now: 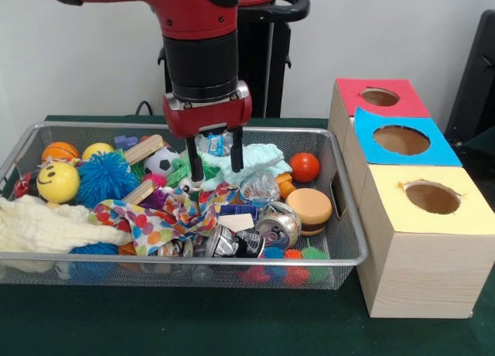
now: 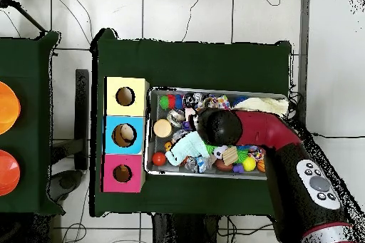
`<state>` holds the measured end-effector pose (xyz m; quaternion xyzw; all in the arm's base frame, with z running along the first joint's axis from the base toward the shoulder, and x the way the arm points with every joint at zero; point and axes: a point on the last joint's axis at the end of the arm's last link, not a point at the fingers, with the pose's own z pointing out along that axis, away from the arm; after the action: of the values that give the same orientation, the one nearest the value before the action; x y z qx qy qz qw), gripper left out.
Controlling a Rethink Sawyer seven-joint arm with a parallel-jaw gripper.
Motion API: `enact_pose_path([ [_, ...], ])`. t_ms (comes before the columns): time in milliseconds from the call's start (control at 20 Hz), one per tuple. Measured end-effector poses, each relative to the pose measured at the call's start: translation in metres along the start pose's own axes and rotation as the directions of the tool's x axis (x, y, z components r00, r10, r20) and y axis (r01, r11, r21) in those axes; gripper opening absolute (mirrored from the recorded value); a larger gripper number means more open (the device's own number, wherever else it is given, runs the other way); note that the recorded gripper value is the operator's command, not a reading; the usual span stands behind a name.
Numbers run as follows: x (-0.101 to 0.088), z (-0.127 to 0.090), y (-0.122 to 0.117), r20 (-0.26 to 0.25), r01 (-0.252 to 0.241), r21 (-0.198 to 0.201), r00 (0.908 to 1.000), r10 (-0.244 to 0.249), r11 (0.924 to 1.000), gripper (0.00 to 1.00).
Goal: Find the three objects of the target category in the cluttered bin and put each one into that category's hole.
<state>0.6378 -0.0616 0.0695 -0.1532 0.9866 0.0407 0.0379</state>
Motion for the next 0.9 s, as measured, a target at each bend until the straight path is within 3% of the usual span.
enact_pose_path([
  [300,-0.002,0.003,0.011,-0.006,0.037,0.009,0.9993,-0.037,0.9993,1.00],
  [900,0.001,0.020,0.009,-0.016,0.025,-0.011,0.9996,-0.025,0.9996,1.00],
])
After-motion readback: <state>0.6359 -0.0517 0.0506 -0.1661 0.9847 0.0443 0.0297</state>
